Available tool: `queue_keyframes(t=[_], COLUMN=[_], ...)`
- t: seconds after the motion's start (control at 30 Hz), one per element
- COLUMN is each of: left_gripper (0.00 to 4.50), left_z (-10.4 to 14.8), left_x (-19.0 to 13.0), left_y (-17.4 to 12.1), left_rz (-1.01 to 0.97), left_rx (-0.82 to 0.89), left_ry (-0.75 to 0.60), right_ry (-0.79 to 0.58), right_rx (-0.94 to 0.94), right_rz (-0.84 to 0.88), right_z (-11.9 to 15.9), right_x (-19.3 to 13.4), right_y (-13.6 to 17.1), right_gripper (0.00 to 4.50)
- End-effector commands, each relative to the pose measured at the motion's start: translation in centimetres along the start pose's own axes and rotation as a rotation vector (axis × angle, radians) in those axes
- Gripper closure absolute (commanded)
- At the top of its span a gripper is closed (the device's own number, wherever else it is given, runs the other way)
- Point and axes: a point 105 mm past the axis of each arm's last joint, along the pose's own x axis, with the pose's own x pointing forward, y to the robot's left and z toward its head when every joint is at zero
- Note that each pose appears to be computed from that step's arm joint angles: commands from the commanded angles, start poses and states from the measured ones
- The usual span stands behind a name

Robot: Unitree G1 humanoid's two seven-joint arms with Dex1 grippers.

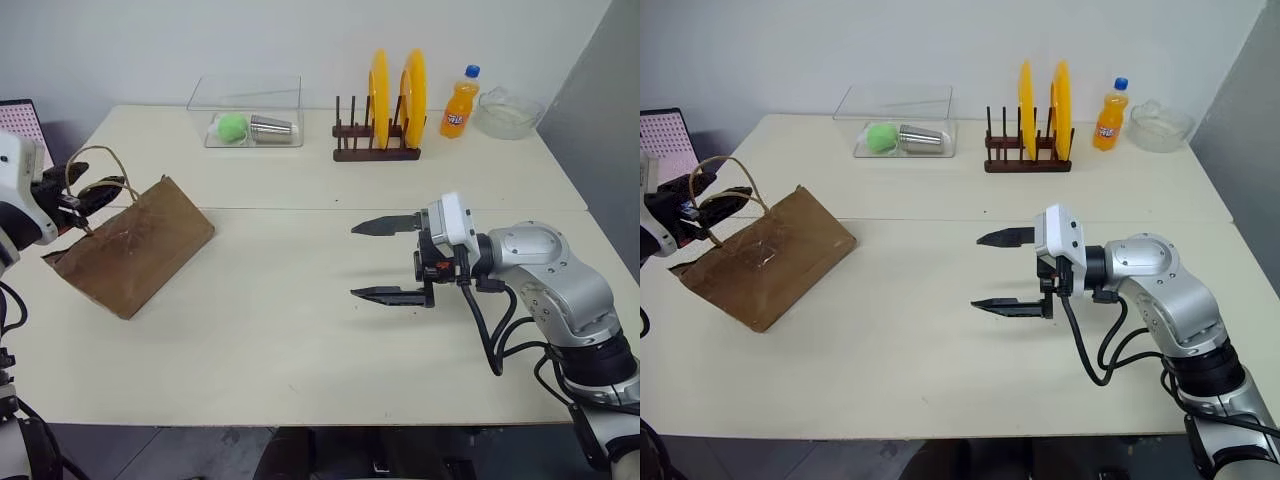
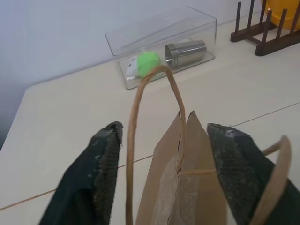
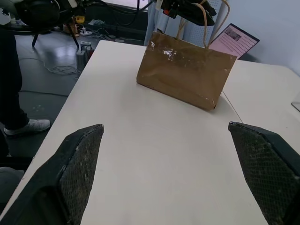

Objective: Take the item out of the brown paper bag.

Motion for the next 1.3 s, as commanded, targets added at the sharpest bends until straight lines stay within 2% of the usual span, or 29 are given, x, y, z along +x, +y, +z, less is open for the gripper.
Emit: queue_keyframes(t=[0.03,0.2,0.23,0.5,0.7,0.9,1.13,1.3], left_gripper=[2.85,4.42,4.47,4.47,4.47,4.47,4.47,4.47], left_z=[2.2,3.2,3.4,6.9,10.1,12.1,14.8,16.1], left_x=[-0.8,-0.6,-0.5,1.9,5.0,8.5,10.4,11.8], left_y=[0.7,1.1,1.2,0.8,-1.7,-6.6,-10.3,-14.3], left_rz=[0.024,0.019,0.018,-0.15,-0.318,-0.497,-0.587,-0.698], left_rx=[0.043,0.065,0.069,0.137,0.189,0.179,0.117,0.104], left_ry=[-0.051,-0.074,-0.079,-0.132,-0.18,-0.227,-0.307,-0.362], right_ry=[-0.01,-0.008,-0.007,0.007,0.069,0.17,0.236,0.276], right_rx=[-0.047,-0.052,-0.053,-0.036,-0.006,0.031,0.085,0.139], right_rz=[-0.019,-0.023,-0.024,-0.068,-0.115,-0.219,-0.291,-0.371], right_z=[1.0,1.0,1.0,0.9,0.3,-0.8,-1.6,-2.7], right_x=[-0.4,-0.4,-0.4,-1.2,-2.6,-5.0,-6.4,-7.5], right_y=[-0.1,-0.3,-0.3,-0.1,0.2,0.2,1.0,1.5], right_gripper=[0.0,0.0,0.0,0.0,0.0,0.0,0.0,0.0])
